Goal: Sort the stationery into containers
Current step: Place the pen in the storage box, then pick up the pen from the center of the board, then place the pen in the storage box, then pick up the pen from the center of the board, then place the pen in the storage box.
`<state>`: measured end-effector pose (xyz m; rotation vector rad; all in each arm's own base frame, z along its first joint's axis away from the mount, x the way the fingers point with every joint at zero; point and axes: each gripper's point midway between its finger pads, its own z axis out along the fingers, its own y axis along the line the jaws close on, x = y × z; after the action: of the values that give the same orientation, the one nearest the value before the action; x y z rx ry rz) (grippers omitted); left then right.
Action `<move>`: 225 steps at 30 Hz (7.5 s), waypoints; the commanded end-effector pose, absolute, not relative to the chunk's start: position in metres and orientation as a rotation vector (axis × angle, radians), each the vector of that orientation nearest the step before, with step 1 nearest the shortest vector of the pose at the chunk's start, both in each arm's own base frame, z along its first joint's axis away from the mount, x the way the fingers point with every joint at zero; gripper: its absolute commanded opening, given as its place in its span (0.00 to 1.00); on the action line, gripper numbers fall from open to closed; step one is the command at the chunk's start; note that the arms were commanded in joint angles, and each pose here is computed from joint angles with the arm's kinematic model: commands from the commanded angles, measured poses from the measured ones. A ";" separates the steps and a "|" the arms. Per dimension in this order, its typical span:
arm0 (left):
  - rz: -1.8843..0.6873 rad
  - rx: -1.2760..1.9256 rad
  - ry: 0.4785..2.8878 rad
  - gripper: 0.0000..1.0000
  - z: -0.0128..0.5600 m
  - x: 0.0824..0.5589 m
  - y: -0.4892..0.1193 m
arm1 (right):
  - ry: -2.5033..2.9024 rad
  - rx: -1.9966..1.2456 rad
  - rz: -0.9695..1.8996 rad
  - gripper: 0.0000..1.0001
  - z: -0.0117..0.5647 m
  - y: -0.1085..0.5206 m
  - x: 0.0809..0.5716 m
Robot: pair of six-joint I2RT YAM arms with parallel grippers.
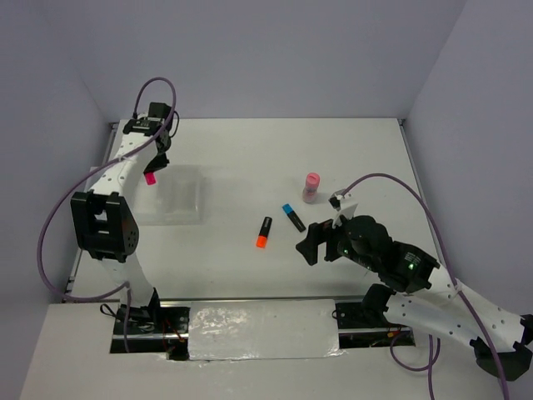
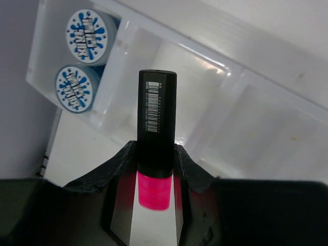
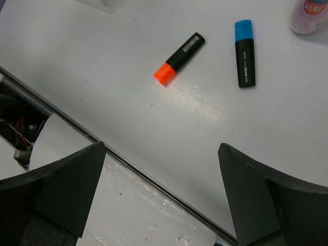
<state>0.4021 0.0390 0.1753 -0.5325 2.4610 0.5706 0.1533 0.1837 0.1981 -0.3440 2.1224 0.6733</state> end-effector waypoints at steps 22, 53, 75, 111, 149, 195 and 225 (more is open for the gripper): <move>0.690 -0.655 2.638 0.54 0.117 0.374 0.091 | 2.018 -0.402 0.703 1.00 0.227 0.191 0.159; -0.107 0.295 2.572 0.83 0.094 0.292 -0.304 | 2.105 -0.021 0.464 1.00 0.240 0.129 0.168; 0.020 0.341 2.707 0.63 0.007 0.275 -0.301 | 2.100 -0.102 0.550 1.00 0.237 0.144 0.163; 0.532 -0.633 2.549 0.00 0.136 0.386 0.089 | 2.034 -0.307 0.686 1.00 0.241 0.177 0.157; -0.035 -0.421 2.170 0.99 0.200 0.277 -0.003 | 2.375 -0.630 0.262 0.78 0.127 0.227 0.250; -0.938 -0.160 2.089 0.99 0.256 0.259 -0.188 | 2.133 -0.665 0.810 0.17 0.206 0.368 0.215; -0.246 -0.149 2.225 0.00 0.237 0.295 -0.141 | 2.081 -0.539 0.842 1.00 0.233 0.375 0.202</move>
<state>0.2835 -0.1900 0.2330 -0.1504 2.2366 -0.6006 0.1944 0.3811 0.2168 -0.6111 2.1204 0.8309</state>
